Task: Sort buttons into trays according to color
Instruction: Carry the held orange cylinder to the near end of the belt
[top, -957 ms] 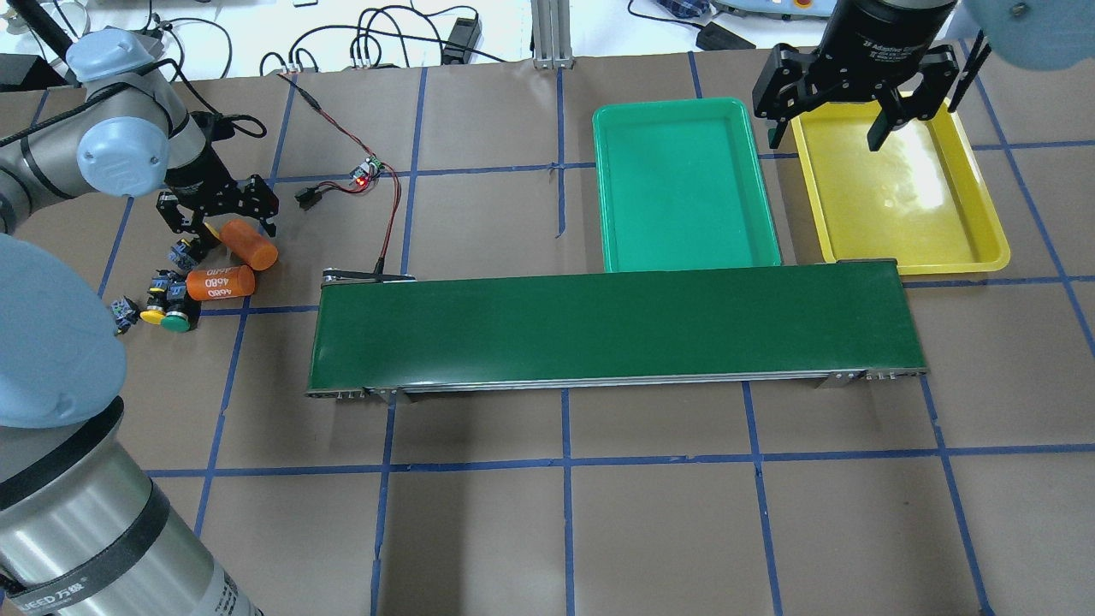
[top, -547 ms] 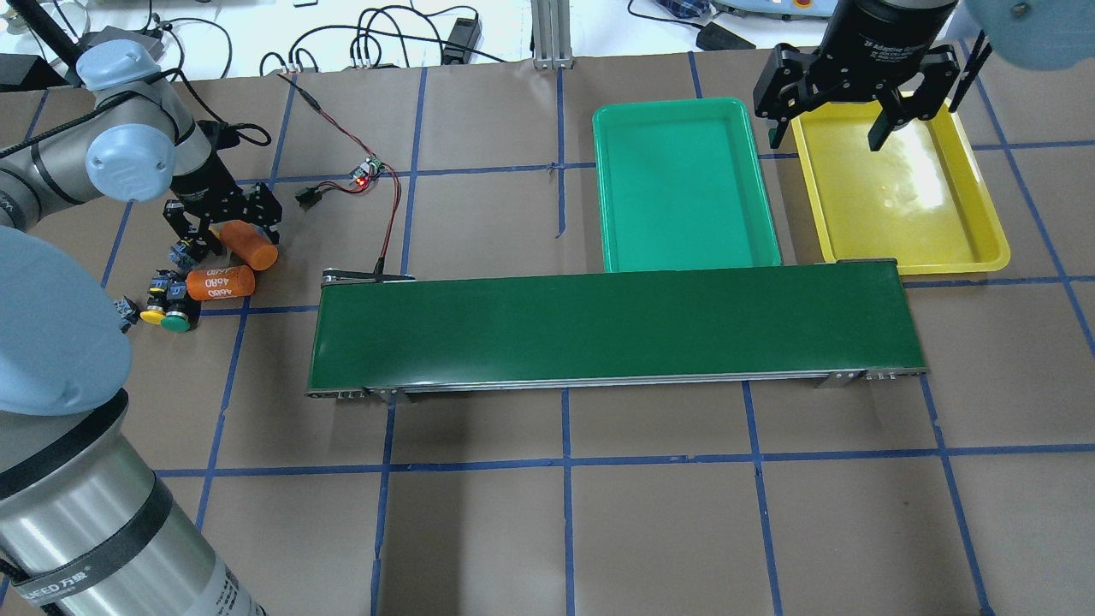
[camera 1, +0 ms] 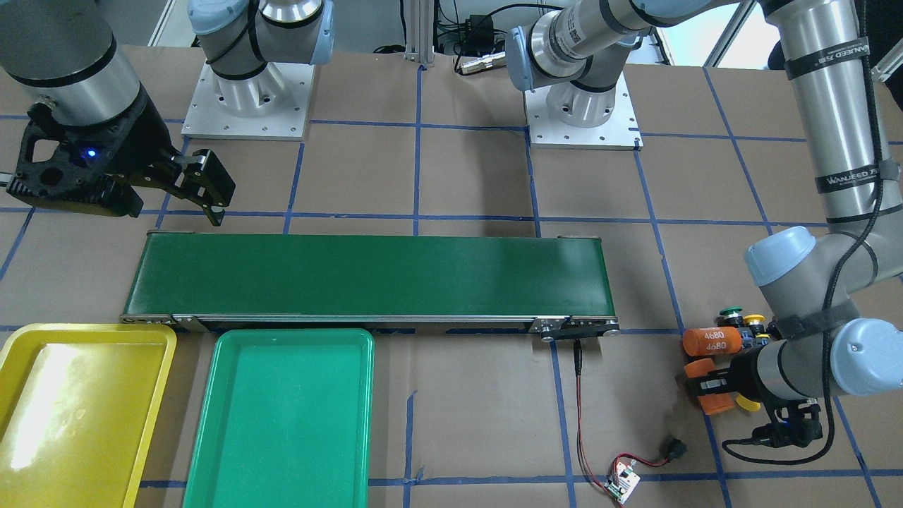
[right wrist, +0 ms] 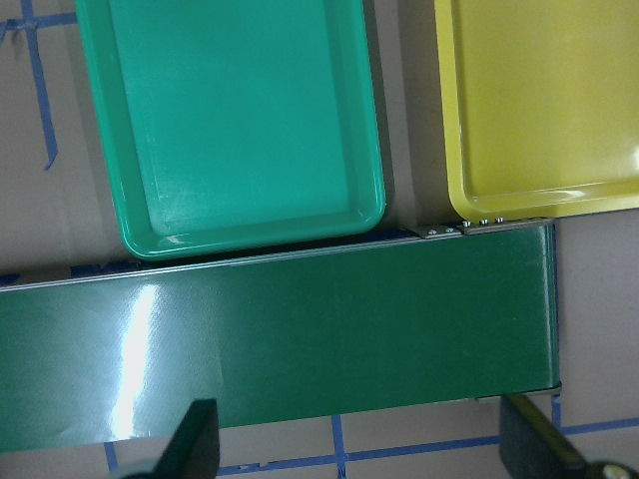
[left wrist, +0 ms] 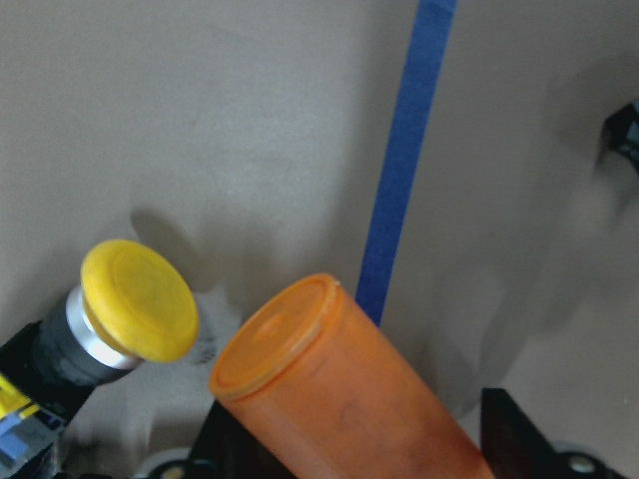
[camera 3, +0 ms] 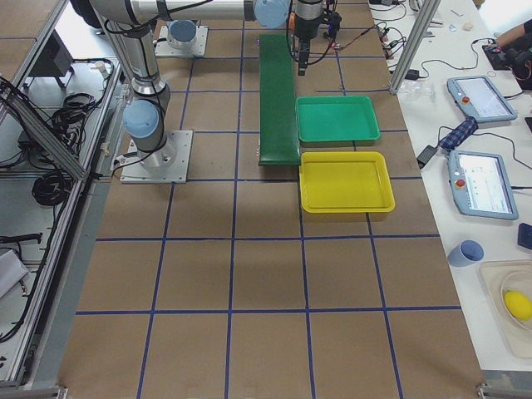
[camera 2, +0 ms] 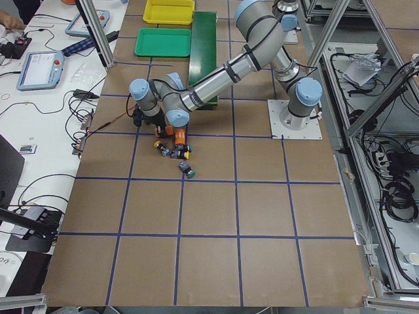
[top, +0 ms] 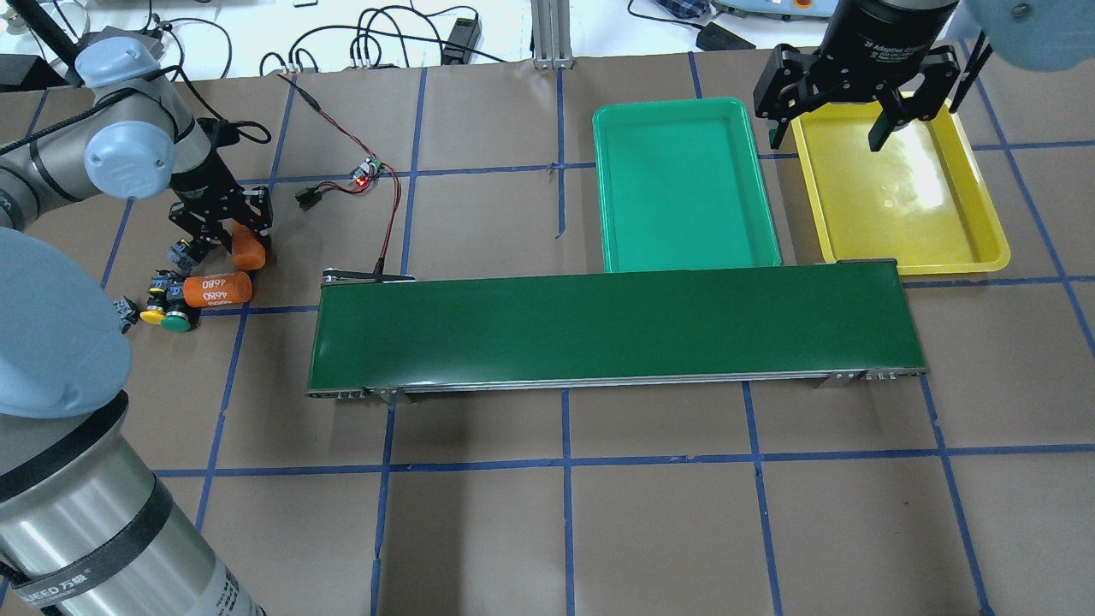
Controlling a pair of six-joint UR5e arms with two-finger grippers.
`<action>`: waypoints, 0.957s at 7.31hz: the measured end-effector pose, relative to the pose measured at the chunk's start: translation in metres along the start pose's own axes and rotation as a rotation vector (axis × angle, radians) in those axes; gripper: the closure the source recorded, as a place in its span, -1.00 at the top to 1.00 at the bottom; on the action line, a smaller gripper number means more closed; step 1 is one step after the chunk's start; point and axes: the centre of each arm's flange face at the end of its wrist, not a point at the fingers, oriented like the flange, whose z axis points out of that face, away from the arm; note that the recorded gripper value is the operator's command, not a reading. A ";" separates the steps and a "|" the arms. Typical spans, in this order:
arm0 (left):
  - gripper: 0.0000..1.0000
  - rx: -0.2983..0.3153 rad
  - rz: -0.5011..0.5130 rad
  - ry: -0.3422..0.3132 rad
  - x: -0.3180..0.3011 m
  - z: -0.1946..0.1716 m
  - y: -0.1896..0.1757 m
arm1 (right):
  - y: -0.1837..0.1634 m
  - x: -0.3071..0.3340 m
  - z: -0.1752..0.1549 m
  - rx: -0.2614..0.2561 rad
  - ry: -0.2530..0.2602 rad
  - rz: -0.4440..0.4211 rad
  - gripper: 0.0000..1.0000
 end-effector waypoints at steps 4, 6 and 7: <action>-0.81 0.021 0.189 0.010 0.067 -0.071 0.039 | 0.000 0.000 0.000 0.001 0.001 0.000 1.00; -0.81 -0.044 0.445 -0.001 0.140 -0.107 0.102 | 0.001 -0.001 -0.001 0.002 0.000 -0.002 1.00; -0.82 -0.065 0.601 -0.005 0.163 -0.111 0.133 | 0.001 -0.001 -0.001 0.003 0.000 -0.002 1.00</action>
